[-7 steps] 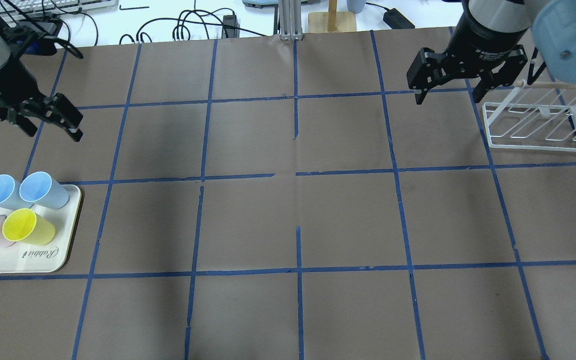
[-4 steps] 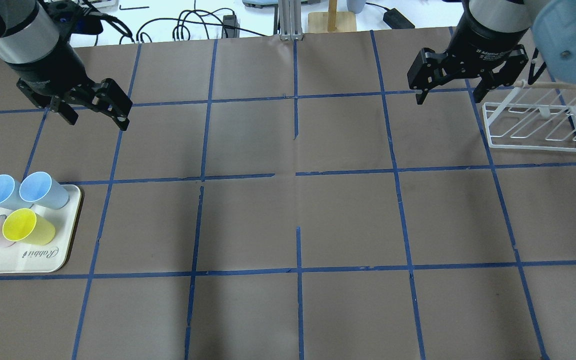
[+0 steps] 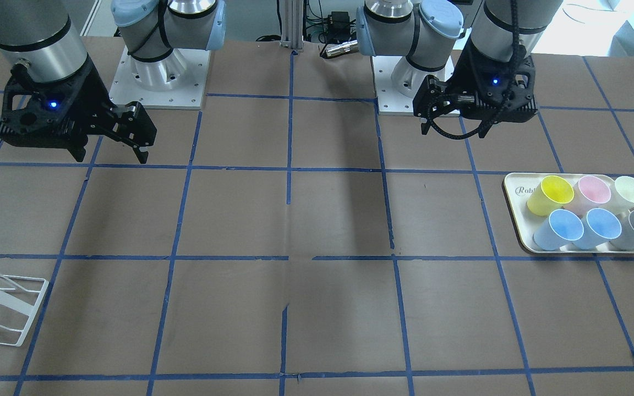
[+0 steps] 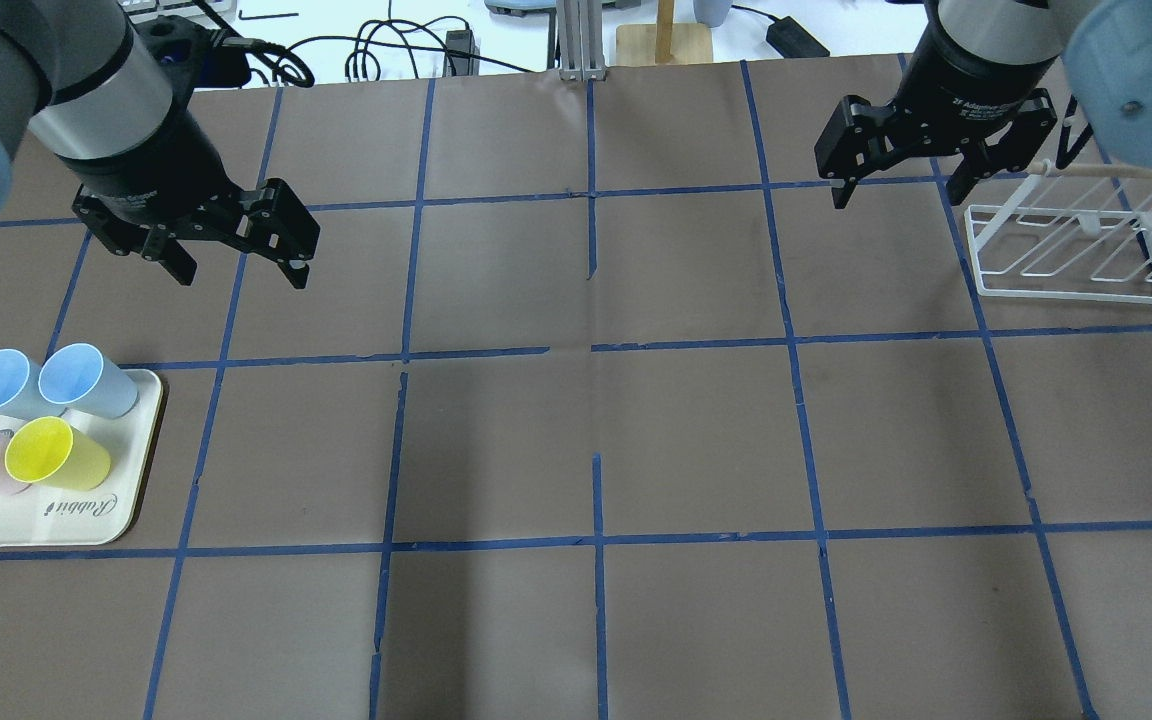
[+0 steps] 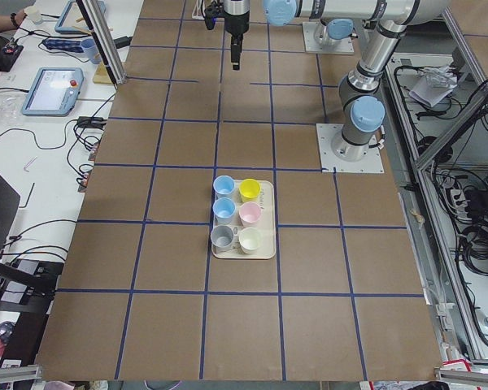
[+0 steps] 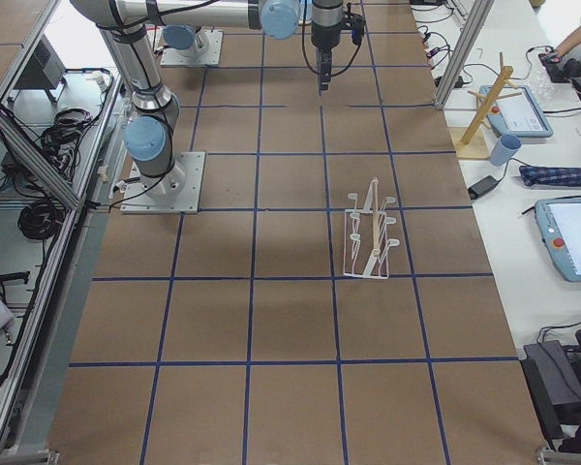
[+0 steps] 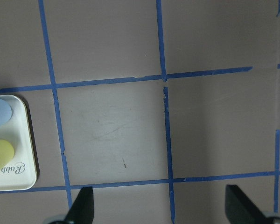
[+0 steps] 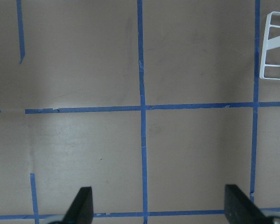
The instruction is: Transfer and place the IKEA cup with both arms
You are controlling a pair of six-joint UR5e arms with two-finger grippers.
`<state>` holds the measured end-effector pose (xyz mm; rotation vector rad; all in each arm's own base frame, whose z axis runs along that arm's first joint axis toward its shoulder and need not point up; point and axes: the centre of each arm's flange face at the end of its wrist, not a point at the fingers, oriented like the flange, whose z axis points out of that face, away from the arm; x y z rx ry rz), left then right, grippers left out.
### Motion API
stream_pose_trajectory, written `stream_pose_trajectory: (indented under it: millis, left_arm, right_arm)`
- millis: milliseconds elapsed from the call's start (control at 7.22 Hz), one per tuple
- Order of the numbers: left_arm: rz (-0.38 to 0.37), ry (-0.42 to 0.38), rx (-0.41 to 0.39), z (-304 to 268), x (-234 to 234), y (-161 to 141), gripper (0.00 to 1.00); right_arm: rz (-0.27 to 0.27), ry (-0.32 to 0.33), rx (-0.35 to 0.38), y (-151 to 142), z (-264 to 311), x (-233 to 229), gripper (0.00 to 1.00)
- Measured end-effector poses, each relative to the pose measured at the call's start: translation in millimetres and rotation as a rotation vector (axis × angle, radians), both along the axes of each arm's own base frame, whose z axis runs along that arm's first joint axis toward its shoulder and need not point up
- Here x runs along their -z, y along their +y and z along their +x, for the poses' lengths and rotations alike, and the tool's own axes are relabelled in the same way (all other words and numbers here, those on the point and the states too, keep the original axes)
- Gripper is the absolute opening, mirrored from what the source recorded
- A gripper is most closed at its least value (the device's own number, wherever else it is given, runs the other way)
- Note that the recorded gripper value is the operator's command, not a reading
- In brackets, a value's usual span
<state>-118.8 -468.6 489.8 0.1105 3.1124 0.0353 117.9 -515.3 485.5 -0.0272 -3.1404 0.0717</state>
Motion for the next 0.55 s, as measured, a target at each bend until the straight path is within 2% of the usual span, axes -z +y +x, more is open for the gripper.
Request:
stream_pose_trajectory:
  millis: [554]
  left_arm:
    - [0.008,0.003,0.005,-5.2,4.7,1.6,1.0]
  right_arm:
    - [0.0,-0.003,0.0,0.0,0.3,0.1,1.0]
